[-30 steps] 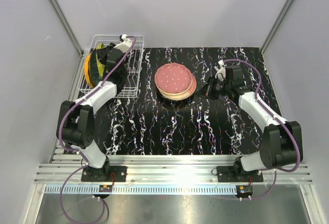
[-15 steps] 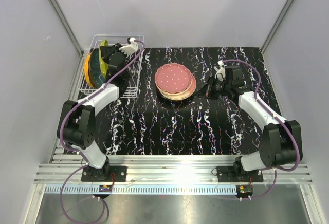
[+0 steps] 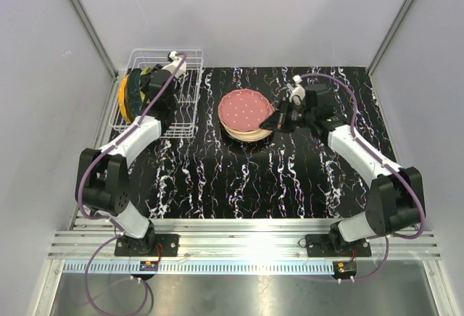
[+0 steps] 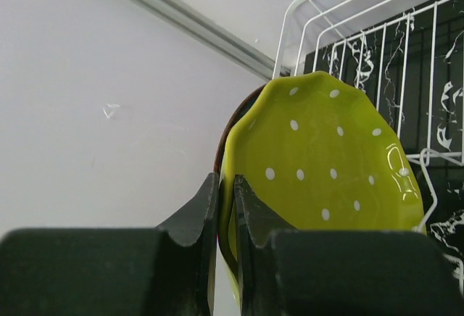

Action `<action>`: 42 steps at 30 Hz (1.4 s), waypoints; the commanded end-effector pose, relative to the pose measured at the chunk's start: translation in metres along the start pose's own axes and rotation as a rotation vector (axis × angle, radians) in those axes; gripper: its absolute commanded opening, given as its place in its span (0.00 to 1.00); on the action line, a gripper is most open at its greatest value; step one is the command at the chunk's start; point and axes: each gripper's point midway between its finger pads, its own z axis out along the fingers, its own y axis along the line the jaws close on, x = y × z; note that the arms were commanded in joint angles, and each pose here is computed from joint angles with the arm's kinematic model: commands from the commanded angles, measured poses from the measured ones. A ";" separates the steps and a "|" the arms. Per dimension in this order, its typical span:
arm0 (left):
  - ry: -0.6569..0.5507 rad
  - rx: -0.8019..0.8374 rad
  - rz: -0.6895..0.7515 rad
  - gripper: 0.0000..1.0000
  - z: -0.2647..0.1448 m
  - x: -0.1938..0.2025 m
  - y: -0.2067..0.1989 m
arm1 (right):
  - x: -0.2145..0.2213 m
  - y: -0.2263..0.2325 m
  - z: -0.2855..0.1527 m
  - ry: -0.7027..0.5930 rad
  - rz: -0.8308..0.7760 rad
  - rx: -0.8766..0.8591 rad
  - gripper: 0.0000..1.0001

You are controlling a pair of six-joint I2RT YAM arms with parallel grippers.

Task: Load the plates into the dish rack
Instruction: Pass the plate from the left arm to the right

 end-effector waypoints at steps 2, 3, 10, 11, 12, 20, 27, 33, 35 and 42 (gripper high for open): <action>-0.144 -0.119 -0.303 0.00 -0.022 -0.055 0.090 | -0.017 0.061 0.026 -0.057 -0.184 -0.102 0.15; -0.140 -0.116 -0.316 0.00 -0.022 -0.055 0.091 | -0.016 0.070 0.030 -0.059 -0.201 -0.116 0.20; -0.115 -0.074 -0.419 0.00 -0.024 -0.059 0.100 | -0.033 0.132 0.066 -0.137 -0.345 -0.219 0.35; -0.106 -0.062 -0.419 0.00 -0.024 -0.058 0.098 | -0.033 0.136 0.072 -0.143 -0.364 -0.223 0.37; -0.102 -0.056 -0.423 0.00 -0.024 -0.058 0.097 | -0.028 0.139 0.085 -0.148 -0.383 -0.208 0.39; -0.073 -0.006 -0.465 0.00 -0.024 -0.061 0.094 | -0.020 0.193 0.135 -0.359 -0.708 -0.294 0.55; -0.057 0.046 -0.518 0.00 -0.031 -0.064 0.094 | 0.005 0.220 0.173 -0.437 -0.951 -0.256 0.72; -0.069 0.072 -0.555 0.00 -0.040 -0.067 0.098 | 0.026 0.228 0.197 -0.464 -1.135 -0.186 0.86; -0.065 0.086 -0.565 0.00 -0.042 -0.068 0.097 | 0.027 0.228 0.204 -0.484 -1.172 -0.136 0.91; -0.072 0.120 -0.604 0.00 -0.052 -0.072 0.100 | 0.018 0.210 0.233 -0.491 -1.205 0.024 0.96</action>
